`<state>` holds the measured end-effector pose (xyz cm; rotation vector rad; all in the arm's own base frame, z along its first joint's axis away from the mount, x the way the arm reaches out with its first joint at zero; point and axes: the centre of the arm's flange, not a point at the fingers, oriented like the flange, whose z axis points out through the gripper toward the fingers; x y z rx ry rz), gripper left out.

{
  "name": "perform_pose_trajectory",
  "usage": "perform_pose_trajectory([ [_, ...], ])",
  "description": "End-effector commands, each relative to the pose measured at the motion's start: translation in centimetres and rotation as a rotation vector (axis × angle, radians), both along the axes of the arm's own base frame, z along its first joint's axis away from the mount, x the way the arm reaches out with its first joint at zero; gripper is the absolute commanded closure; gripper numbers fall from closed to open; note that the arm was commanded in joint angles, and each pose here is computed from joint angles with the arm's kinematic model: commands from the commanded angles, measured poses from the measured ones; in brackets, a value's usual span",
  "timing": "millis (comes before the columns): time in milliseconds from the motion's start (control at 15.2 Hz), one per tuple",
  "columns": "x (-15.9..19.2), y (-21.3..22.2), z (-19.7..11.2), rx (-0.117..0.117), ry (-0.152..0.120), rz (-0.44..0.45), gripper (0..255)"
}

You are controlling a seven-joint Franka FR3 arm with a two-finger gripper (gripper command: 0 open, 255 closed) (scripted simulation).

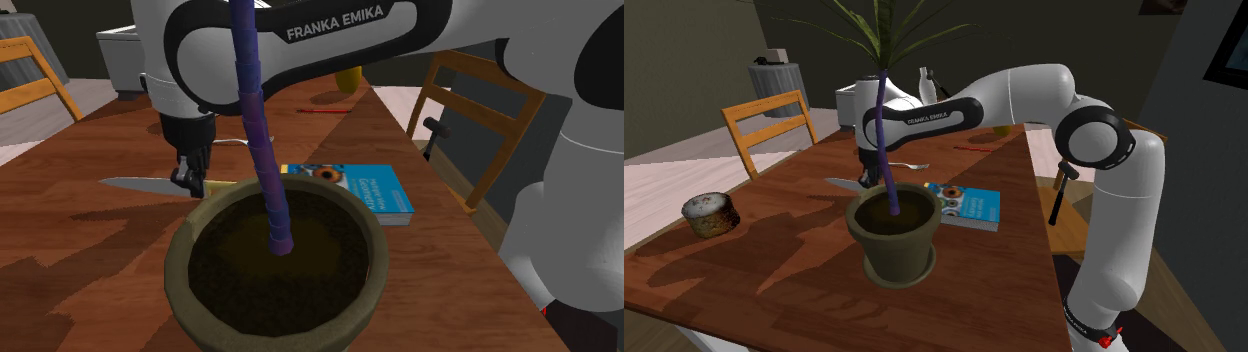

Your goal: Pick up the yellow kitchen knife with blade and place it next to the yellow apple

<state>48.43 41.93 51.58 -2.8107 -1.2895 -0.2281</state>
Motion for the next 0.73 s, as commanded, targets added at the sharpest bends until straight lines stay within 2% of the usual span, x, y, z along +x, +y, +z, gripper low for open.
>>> perform_pose_trajectory([
  [0,0.0,0.0,0.8,0.000,0.000,0.000,255],
  [660,0.0,0.0,6.1,0.000,0.000,0.000,255],
])
